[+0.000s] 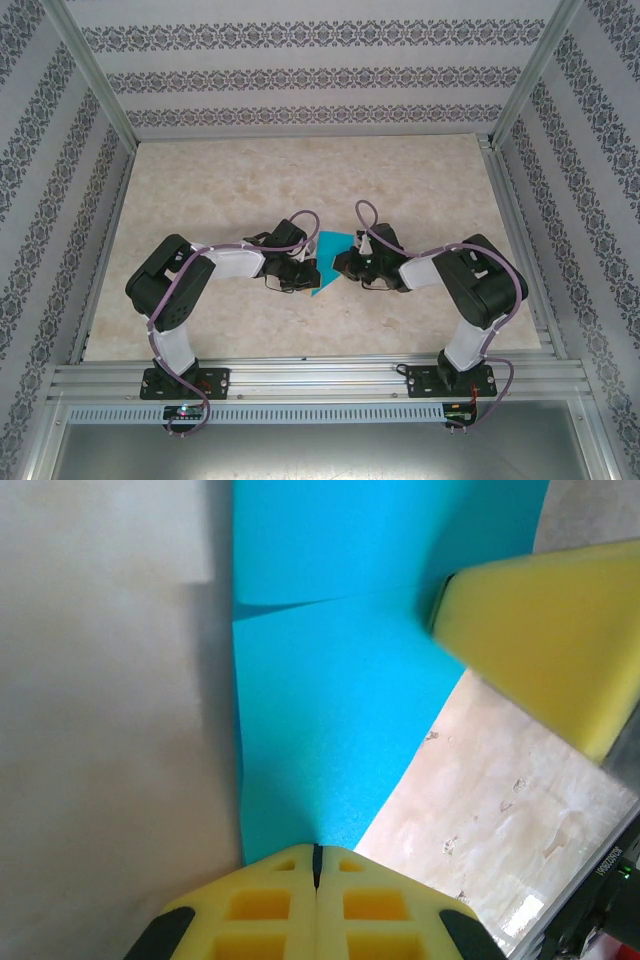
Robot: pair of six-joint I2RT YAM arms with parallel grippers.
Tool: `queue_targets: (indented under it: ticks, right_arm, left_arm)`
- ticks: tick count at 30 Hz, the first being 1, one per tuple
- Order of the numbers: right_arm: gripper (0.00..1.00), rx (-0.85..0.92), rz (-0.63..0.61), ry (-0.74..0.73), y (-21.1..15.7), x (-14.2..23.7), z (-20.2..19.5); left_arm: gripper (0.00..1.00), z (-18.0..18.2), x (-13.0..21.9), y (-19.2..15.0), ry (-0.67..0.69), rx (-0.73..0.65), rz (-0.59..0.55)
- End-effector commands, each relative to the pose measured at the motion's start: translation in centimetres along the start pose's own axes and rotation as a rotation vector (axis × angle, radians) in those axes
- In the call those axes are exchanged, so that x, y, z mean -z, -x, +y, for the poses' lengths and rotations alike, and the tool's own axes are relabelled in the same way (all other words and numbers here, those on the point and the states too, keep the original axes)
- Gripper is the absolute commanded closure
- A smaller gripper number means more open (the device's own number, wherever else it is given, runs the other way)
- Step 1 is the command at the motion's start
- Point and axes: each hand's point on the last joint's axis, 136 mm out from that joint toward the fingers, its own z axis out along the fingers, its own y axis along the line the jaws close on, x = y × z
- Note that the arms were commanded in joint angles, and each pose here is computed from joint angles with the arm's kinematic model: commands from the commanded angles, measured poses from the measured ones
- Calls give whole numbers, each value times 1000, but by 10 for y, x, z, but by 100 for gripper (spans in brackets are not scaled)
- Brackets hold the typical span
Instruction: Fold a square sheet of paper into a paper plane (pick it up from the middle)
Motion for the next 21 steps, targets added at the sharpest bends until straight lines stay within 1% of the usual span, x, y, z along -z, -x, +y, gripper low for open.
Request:
queue_targets:
  ticks: [1, 6, 9, 11, 13, 15, 17, 21]
  right_arm:
    - [91, -5, -139, -136, 28, 12, -48]
    - [90, 11, -187, -109, 44, 24, -43]
    - [87, 28, -217, -81, 51, 34, -31]
    - [86, 46, -213, -46, 53, 40, -16]
    - [83, 55, -203, -14, 51, 45, -3]
    - [77, 68, -194, -4, 48, 52, 7]
    - [76, 76, -178, -10, 42, 56, 11]
    - [68, 79, -148, -50, 25, 61, 10]
  left_arm:
    - [96, 47, -6, -28, 155, 55, 71]
    - [96, 45, -6, -29, 145, 49, 79]
    - [95, 44, -4, -29, 145, 36, 78]
    - [95, 42, -1, -28, 148, 9, 79]
    - [95, 42, 6, -27, 174, -27, 75]
    - [94, 39, 14, -24, 194, -53, 68]
    - [91, 27, 21, -21, 165, -78, 62]
    - [85, -8, 43, -6, 90, -139, 0]
